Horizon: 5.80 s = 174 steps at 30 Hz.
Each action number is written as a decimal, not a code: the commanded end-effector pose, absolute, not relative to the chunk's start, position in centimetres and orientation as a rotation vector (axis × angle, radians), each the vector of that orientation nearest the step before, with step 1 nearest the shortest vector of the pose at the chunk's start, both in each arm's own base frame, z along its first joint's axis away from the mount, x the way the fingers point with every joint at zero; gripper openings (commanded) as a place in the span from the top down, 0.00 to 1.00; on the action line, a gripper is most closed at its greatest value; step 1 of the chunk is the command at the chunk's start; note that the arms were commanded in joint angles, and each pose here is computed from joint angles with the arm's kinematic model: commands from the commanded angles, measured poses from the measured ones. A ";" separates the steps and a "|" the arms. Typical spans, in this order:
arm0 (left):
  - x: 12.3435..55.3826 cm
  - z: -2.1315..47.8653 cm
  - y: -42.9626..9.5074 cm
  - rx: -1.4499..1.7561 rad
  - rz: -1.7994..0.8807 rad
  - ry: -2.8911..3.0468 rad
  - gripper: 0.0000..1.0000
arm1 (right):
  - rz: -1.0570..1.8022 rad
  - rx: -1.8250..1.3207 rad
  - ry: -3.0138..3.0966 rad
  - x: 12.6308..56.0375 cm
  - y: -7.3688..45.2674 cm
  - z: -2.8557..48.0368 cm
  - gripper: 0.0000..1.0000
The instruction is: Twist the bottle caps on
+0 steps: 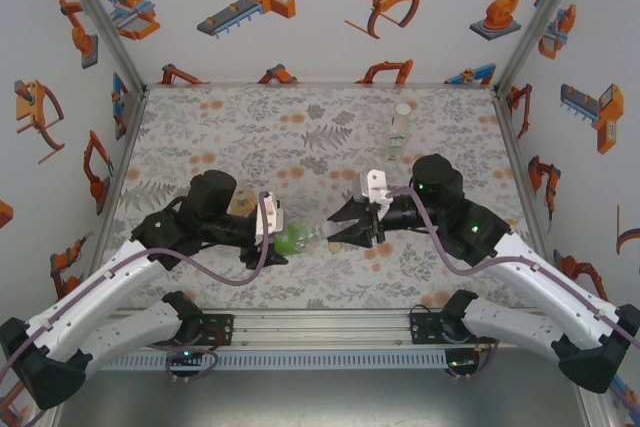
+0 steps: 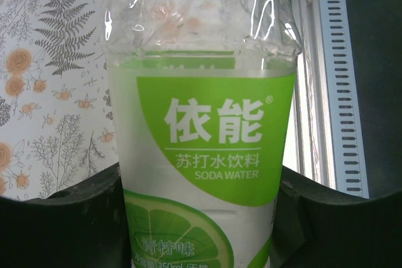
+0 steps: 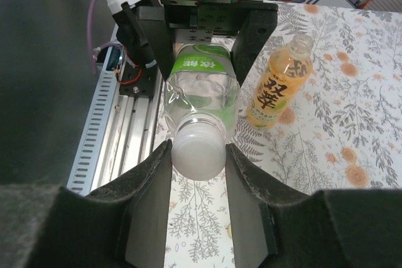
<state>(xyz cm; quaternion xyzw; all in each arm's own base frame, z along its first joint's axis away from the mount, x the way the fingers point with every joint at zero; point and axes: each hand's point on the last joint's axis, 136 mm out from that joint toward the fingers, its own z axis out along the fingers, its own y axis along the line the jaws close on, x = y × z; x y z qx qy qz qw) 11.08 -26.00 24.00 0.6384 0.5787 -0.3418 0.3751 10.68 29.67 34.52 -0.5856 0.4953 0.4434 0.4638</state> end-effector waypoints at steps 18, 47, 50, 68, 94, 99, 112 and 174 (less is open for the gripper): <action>9.5 26.8 -26.1 1.637 -0.929 1.331 1.00 | 1.114 -1.458 1.077 9.3 29.6 35.6 0.91; 9.6 26.7 -26.2 1.637 -0.943 1.334 1.00 | 1.166 -1.510 1.032 8.2 31.1 35.4 0.92; 9.6 26.8 -26.2 1.636 -0.941 1.330 1.00 | 1.164 -1.508 1.008 8.0 31.2 35.5 0.92; 10.8 28.2 -26.7 1.541 -0.912 1.329 1.00 | 1.187 -1.213 1.337 11.2 30.9 35.3 1.00; 14.0 25.2 -32.4 1.623 -0.748 1.314 1.00 | 1.277 0.077 2.293 17.7 26.0 28.7 1.00; 14.1 25.3 -33.2 1.612 -0.757 1.295 1.00 | 1.282 0.071 2.252 17.6 25.5 29.6 0.85; 12.5 24.9 -33.1 1.655 -0.840 1.267 1.00 | 1.137 -0.314 1.944 16.4 23.1 35.4 0.28; 9.7 25.7 -31.5 1.687 -0.940 1.284 1.00 | 0.814 -1.620 0.987 7.7 27.3 36.0 0.74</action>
